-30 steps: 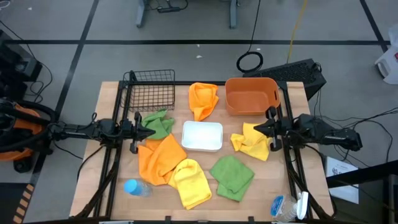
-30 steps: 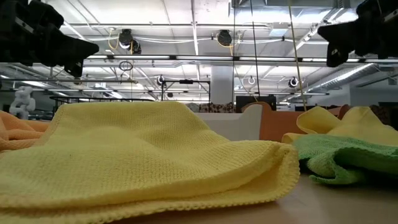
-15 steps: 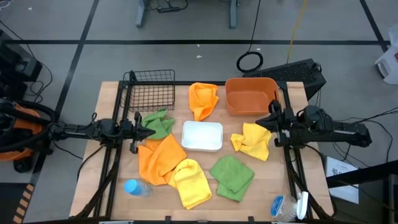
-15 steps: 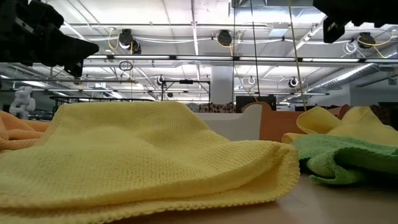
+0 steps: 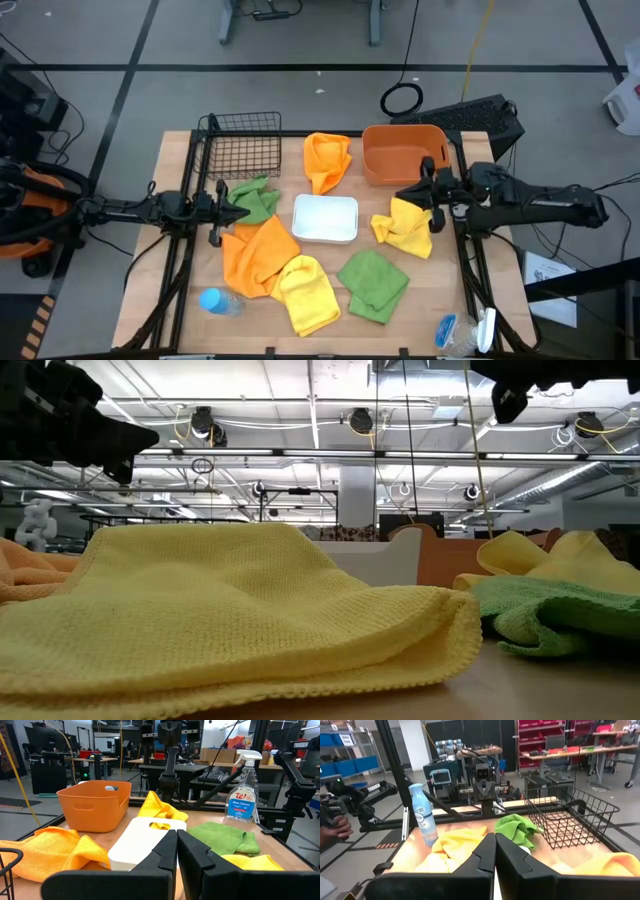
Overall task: Sort microfiber towel by color & place in baskets
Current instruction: Put the top yellow microfiber towel into the white bin
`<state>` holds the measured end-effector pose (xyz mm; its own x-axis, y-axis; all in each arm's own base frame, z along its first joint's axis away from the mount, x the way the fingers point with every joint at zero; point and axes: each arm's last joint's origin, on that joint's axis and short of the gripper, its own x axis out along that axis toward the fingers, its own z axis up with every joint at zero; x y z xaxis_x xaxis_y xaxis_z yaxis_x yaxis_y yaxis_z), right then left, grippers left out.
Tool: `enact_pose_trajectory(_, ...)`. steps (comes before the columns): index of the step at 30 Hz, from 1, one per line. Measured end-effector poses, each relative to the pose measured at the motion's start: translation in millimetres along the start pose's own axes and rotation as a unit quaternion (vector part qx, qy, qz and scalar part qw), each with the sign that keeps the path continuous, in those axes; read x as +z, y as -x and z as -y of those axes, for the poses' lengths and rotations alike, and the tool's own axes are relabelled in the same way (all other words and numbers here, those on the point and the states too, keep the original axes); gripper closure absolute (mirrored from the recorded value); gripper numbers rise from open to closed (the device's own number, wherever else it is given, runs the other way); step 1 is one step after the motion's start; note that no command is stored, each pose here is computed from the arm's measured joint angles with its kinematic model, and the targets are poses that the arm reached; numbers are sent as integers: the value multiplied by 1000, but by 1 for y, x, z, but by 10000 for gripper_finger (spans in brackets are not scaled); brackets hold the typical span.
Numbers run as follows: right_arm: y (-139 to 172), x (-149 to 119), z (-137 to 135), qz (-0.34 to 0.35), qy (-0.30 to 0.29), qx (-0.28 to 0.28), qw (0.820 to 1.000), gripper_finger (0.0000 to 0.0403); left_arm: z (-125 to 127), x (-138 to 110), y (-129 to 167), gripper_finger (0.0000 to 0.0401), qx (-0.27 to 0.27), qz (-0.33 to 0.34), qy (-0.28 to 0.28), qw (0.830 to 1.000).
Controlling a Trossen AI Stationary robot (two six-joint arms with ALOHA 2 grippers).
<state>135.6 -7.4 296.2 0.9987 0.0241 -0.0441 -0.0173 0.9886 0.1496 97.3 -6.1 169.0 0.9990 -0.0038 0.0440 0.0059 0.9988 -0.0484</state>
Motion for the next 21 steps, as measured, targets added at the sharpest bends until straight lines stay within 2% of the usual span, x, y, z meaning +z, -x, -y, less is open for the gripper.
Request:
enact_pose_trajectory(7,-7,5,0,-8,-14,-1,1000,403,0,0,0,383,0,0,0,1000)
enact_pose_trajectory(21,-20,-9,3,-68,-33,-11,997,403,-2,0,0,383,30,3,0,1000)
